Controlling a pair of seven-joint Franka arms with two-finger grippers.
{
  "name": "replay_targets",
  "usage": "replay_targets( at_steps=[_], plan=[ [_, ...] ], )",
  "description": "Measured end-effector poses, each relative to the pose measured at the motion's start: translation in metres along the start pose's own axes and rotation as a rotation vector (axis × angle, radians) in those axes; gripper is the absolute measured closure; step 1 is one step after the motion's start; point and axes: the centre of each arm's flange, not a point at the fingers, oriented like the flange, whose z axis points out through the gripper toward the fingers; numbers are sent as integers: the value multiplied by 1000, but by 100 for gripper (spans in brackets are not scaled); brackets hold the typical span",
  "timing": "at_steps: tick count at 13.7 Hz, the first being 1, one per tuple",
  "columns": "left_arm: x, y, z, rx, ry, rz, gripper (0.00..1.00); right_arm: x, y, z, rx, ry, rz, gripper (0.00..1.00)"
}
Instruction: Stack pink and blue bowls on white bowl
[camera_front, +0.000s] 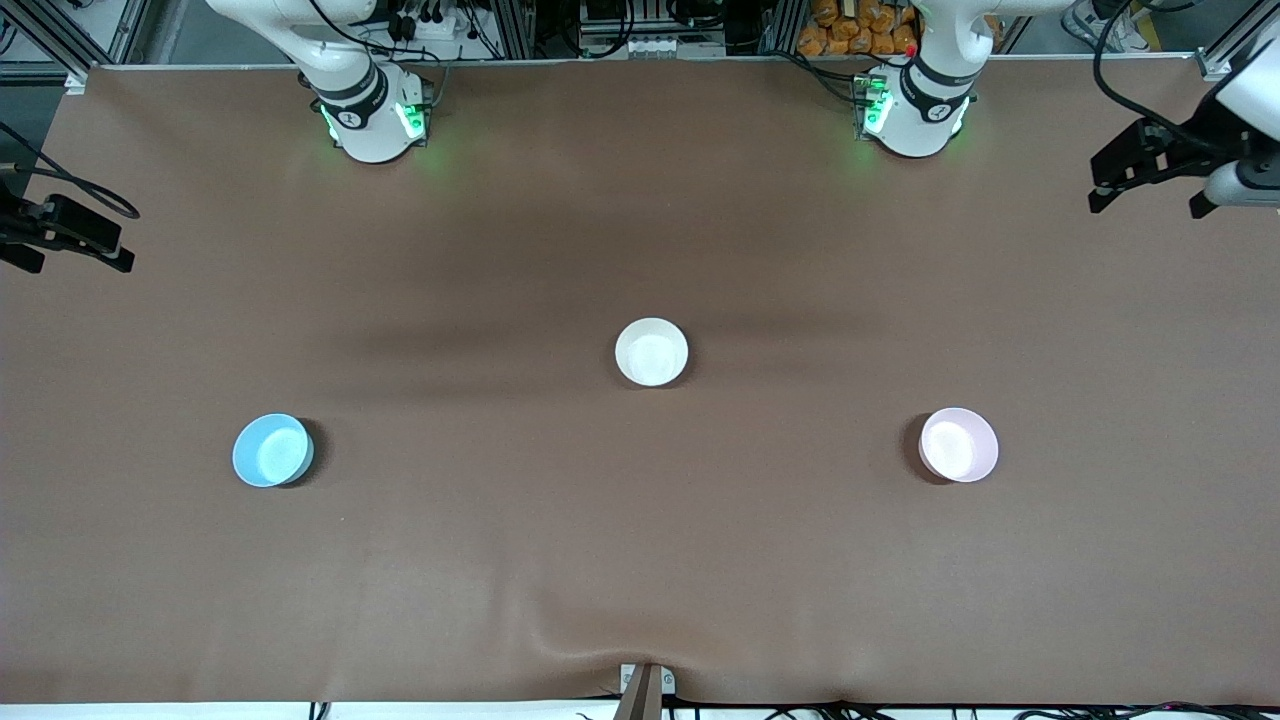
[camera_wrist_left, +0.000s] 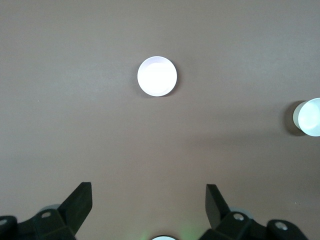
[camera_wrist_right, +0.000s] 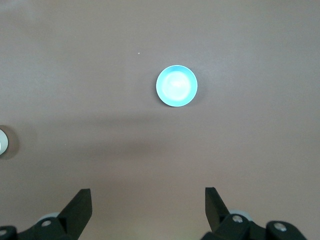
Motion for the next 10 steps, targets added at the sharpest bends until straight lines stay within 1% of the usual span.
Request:
replay_targets(
  at_steps=[3, 7, 10],
  plan=[
    [-1, -2, 0, 2, -9, -3, 0, 0, 0, 0, 0, 0, 0, 0],
    [-2, -5, 0, 55, -16, -4, 0, 0, 0, 0, 0, 0, 0, 0],
    [-2, -6, 3, 57, -31, 3, 0, 0, 0, 0, 0, 0, 0, 0]
  ],
)
